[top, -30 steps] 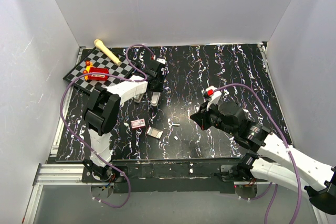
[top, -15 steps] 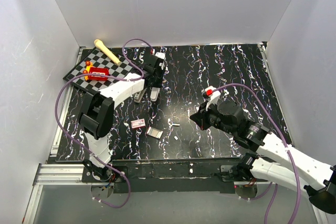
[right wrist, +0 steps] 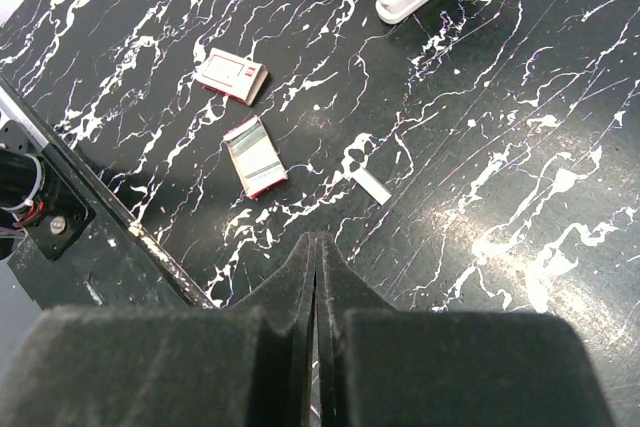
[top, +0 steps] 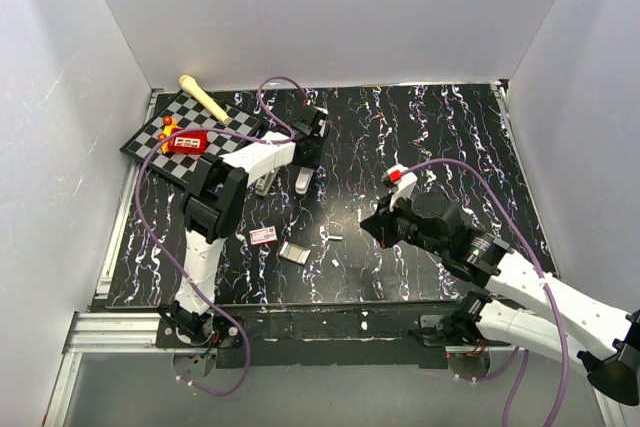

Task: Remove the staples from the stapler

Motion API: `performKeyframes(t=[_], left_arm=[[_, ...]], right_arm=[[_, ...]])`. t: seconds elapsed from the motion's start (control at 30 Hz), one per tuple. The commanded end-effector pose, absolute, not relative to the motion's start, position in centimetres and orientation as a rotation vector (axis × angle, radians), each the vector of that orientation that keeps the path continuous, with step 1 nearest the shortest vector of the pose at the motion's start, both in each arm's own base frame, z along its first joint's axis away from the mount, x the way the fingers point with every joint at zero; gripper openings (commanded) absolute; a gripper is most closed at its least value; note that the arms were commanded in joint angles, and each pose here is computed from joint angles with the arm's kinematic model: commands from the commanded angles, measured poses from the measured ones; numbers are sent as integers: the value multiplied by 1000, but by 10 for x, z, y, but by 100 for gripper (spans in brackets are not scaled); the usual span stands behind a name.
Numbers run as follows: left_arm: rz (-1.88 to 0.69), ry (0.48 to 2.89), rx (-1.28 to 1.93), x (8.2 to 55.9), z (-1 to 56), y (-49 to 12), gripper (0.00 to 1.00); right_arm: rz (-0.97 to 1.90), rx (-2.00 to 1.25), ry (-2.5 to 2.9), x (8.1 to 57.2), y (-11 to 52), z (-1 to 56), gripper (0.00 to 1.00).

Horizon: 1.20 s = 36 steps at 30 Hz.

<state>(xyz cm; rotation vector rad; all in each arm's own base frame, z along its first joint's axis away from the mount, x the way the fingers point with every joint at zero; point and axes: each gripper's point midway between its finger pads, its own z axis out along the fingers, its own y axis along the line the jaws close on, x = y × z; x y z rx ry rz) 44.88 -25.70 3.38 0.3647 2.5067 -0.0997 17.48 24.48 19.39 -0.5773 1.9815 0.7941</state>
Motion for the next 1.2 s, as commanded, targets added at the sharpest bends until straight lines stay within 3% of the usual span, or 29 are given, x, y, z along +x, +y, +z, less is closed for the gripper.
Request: performKeyframes(t=[0.0,0.6,0.93,1.03,1.17], left_arm=[[-88,2713,388,404,-26,-240,0],[-80,2479,367,434,87,-235,0],[-23,2455,331,447,92,-217,0],[-16,2453,313,450,90,-213,9],[-35,2441,307,447,89,-213,37]], right_arm=[[830,-557,1910,178,249,213,1],[853,-548,1900,177,251,219,1],[865,-552,1898,177,253,221,1],[859,-549,1905,177,252,219,1],[858,-552,1907,177,253,218,4]])
